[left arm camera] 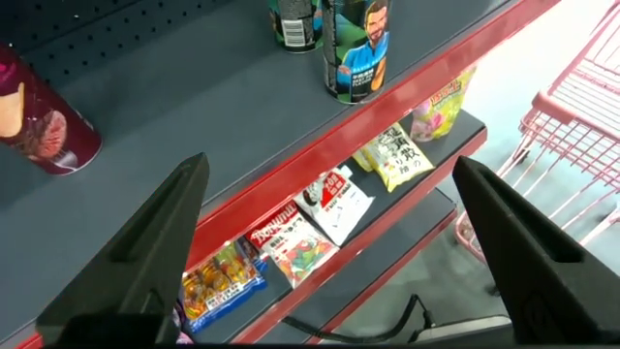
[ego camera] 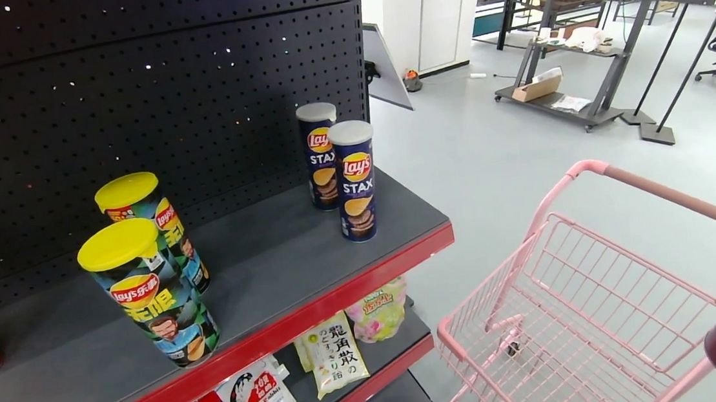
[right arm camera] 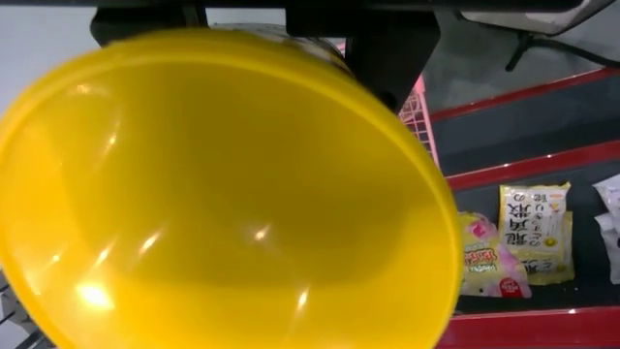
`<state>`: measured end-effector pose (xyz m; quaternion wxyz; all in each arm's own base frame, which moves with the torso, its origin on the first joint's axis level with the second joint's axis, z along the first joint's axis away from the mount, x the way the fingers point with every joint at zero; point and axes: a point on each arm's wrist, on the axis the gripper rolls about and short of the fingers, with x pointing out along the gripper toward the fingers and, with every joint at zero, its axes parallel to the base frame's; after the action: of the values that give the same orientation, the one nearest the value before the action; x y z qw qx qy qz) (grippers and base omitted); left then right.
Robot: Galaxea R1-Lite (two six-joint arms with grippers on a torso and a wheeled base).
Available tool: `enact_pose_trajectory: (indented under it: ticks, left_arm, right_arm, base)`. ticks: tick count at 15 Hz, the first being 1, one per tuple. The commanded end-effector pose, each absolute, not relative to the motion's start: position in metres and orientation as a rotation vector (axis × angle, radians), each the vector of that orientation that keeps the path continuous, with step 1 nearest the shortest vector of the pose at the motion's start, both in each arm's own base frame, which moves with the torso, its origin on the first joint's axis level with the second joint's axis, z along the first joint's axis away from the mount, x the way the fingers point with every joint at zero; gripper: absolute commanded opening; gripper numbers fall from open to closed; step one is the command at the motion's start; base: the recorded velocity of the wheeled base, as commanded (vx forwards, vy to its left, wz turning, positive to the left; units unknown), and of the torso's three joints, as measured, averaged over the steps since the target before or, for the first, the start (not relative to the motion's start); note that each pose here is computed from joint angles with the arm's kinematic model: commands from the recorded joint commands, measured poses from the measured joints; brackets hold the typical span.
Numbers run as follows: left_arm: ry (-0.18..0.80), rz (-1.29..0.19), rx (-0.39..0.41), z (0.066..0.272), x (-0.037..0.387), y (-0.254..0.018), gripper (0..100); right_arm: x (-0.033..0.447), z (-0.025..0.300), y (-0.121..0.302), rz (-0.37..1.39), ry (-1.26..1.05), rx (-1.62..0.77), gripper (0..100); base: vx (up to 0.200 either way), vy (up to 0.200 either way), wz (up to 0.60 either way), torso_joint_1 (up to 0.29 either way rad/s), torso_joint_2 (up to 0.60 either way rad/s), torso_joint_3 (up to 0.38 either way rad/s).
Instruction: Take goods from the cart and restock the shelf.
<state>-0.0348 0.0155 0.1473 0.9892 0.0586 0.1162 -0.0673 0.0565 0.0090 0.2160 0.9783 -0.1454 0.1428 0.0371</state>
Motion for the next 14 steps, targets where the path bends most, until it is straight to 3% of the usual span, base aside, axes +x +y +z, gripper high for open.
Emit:
enact_pose_trajectory:
  ticks: [1, 12, 14]
  left_arm:
    - [0.237, -0.134, 0.119, 0.148, -0.034, 0.015, 100]
    - [0.23, -0.129, 0.118, 0.147, -0.036, 0.016, 100]
    - [0.23, -0.129, 0.118, 0.147, -0.036, 0.016, 100]
  right_arm:
    - [0.06, 0.215, 0.01, 0.074, 0.303, -0.298, 0]
    - [0.051, 0.204, 0.008, 0.075, 0.305, -0.304, 0]
    - [0.044, 0.2, 0.006, 0.073, 0.287, -0.301, 0]
  base:
    - [0.0, 0.0, 0.6, 0.012, -0.02, -0.012]
    - [0.0, 0.0, 0.6, 0.004, 0.0, 0.0]
    - [0.0, 0.0, 0.0, 0.0, 0.0, 0.0]
